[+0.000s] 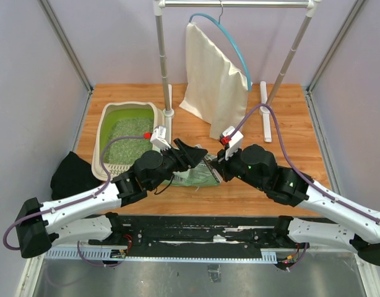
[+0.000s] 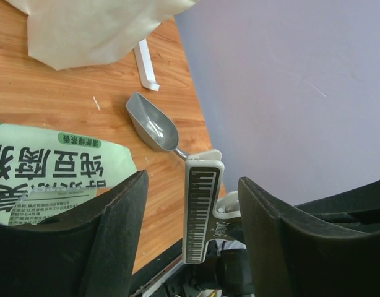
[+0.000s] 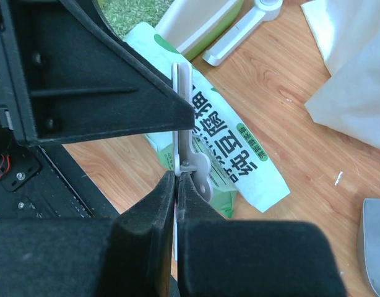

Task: Fill the litter box with clean litter
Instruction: Pick up the clamp at the center of the board.

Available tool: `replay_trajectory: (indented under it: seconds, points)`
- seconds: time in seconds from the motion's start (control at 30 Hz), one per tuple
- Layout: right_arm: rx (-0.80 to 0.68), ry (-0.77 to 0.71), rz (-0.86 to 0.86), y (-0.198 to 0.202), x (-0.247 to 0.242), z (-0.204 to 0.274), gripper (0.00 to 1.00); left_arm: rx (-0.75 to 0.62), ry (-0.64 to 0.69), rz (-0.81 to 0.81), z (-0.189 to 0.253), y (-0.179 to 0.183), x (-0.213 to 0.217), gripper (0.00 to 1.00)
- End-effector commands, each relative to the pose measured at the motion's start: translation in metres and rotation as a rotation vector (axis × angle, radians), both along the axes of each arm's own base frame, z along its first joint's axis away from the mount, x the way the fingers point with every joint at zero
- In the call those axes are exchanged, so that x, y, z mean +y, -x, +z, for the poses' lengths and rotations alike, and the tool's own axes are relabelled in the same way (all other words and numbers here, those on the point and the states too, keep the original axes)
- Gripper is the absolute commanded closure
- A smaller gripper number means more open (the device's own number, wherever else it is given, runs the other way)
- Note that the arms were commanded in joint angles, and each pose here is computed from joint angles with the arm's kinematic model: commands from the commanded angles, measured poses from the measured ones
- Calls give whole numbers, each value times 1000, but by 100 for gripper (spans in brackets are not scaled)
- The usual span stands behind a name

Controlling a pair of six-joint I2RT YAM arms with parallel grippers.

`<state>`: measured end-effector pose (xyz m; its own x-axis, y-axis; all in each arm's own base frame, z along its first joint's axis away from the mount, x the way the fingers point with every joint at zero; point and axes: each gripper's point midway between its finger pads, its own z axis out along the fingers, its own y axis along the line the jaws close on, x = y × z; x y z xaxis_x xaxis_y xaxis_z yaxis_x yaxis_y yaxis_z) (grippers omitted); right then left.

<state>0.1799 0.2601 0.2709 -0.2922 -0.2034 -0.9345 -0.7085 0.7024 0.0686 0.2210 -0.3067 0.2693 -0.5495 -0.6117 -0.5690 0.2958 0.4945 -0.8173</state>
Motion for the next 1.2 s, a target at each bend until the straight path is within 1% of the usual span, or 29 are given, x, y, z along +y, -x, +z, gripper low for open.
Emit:
replay_trajectory:
  seconds: [0.0,0.13,0.17,0.23,0.33,0.4,0.43,0.47,0.53,0.6,0.67,0.73,0.77,0.83,0.93,0.97,1.07,1.17]
  points:
    - [-28,-75,14,3,8,15,99,-40,29,13,13,-2,-2,39]
    - [-21,-83,18,5,8,13,99,-48,27,1,14,-1,-5,56]
    - [-21,-84,19,6,7,13,99,-50,26,-2,14,0,-5,64]
    - [-22,-84,22,6,7,13,99,-47,25,-7,13,0,-6,75]
    - [-17,-84,29,8,8,12,98,-43,25,-13,12,1,-8,87]
    - [-19,-90,33,9,7,14,96,-45,25,-14,13,2,-7,91]
    - [-20,-95,33,10,6,16,93,-45,23,-14,12,1,-7,93]
    - [-20,-102,31,10,5,17,87,-46,21,-15,13,2,-7,94]
    - [-28,-118,12,9,0,21,73,-46,20,-13,13,2,-6,95]
    - [-33,-132,-39,5,-9,24,63,-49,19,-7,15,2,-3,96]
    - [-29,-140,-93,3,-21,27,55,-58,12,-5,16,2,-2,98]
    - [3,-149,-135,2,-30,30,43,-59,3,1,16,2,0,98]
    - [30,-150,-139,2,-33,29,39,-59,-2,4,16,2,1,98]
    - [101,-150,-95,6,-29,25,31,-62,0,7,18,2,2,99]
    - [227,-160,-97,1,-31,11,21,-64,0,7,19,2,3,99]
    - [253,-167,-78,2,-28,8,20,-63,0,8,18,2,3,99]
    - [259,-181,30,11,-16,8,19,-61,-1,7,18,3,3,99]
    - [268,-209,90,17,-7,9,19,-58,-2,3,18,3,3,99]
